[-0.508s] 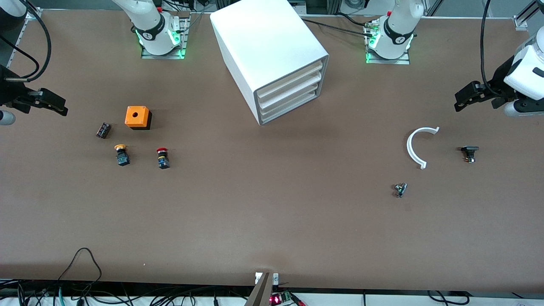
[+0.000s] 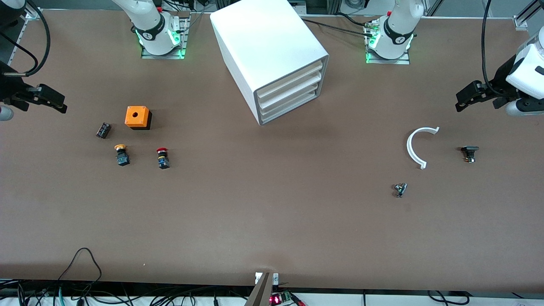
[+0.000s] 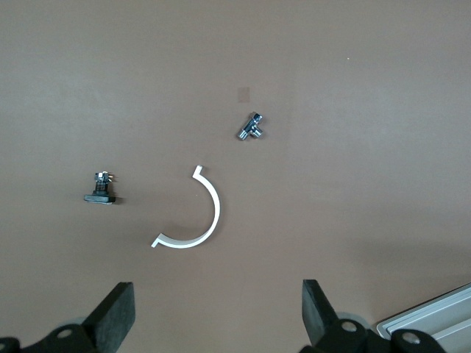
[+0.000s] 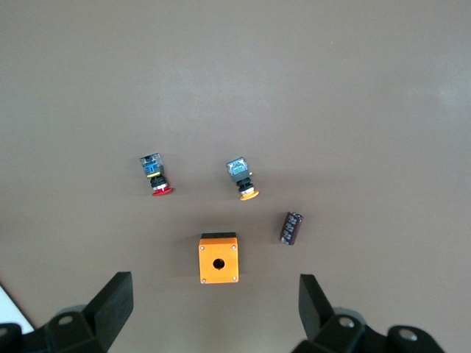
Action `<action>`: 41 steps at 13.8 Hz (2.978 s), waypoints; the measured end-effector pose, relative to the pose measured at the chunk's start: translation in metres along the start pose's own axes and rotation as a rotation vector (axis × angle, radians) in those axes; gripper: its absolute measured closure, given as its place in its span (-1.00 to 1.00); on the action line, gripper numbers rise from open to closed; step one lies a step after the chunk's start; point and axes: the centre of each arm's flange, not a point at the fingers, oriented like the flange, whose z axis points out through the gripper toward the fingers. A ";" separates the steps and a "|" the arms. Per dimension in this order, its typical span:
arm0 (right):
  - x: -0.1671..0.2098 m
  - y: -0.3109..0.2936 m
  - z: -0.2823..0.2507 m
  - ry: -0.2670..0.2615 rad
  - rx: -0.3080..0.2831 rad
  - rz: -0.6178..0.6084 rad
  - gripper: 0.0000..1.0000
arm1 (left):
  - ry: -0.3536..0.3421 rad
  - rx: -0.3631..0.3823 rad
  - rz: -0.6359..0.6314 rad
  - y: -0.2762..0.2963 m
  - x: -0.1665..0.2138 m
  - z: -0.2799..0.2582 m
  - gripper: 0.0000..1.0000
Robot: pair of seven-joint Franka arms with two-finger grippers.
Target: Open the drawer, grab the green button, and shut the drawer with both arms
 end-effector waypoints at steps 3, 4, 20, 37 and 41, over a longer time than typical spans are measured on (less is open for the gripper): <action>-0.003 0.000 -0.003 0.000 0.000 0.000 -1.00 | -0.003 0.000 0.007 0.004 0.001 0.002 -1.00; -0.004 0.000 -0.004 0.000 0.000 0.000 -1.00 | -0.004 0.000 0.010 0.006 0.001 0.002 -1.00; -0.031 0.001 0.001 0.005 0.006 0.000 -1.00 | -0.432 -0.216 0.099 0.079 0.027 0.193 -1.00; 0.004 -0.075 0.083 -0.116 -0.009 -0.131 -1.00 | -0.825 -0.777 0.080 0.290 -0.153 0.443 -0.85; 0.010 -0.088 0.096 -0.128 0.003 -0.147 -1.00 | -0.820 -0.765 0.070 0.287 -0.157 0.448 -0.29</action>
